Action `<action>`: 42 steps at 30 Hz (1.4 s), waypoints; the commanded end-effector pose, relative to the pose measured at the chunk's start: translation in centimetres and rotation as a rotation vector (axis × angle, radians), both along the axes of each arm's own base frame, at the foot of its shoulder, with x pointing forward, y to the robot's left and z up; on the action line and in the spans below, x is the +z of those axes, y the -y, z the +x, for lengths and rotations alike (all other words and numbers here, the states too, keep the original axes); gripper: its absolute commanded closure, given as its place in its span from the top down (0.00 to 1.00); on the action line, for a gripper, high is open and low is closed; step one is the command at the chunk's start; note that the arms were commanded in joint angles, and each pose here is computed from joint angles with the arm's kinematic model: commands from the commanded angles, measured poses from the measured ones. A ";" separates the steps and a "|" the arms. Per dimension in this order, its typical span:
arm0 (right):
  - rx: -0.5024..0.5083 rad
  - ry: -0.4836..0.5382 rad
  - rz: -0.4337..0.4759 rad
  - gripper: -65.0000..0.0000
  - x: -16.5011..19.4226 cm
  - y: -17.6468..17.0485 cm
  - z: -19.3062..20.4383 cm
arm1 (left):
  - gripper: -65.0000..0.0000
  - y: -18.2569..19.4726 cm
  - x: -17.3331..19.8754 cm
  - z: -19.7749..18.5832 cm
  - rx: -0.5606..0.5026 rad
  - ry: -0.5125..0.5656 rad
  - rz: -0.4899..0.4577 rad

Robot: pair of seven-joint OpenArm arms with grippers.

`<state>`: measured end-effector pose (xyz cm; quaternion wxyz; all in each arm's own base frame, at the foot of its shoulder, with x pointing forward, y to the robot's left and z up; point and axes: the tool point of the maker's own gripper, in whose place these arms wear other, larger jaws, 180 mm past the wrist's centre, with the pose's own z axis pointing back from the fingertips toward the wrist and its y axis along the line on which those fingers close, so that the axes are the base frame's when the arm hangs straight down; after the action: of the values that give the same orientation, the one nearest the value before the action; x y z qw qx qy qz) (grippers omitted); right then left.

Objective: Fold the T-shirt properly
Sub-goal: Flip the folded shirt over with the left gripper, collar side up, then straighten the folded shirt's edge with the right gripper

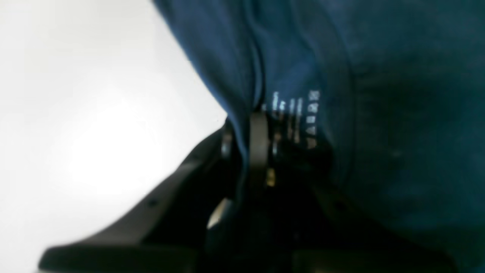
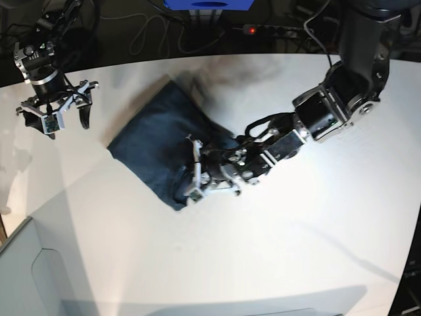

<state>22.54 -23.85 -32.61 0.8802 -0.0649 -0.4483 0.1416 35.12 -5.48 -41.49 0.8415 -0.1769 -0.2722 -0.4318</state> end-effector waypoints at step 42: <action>0.226 0.000 0.174 0.52 -1.0 -10.6 0.2 | 0.51 -16.2 17.2 4.6 0.264 0.558 0.117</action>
<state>22.26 -13.56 -34.68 0.8737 0.0566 -0.4426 0.1937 39.22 11.58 -25.87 0.8066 0.0387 -0.4673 -0.3599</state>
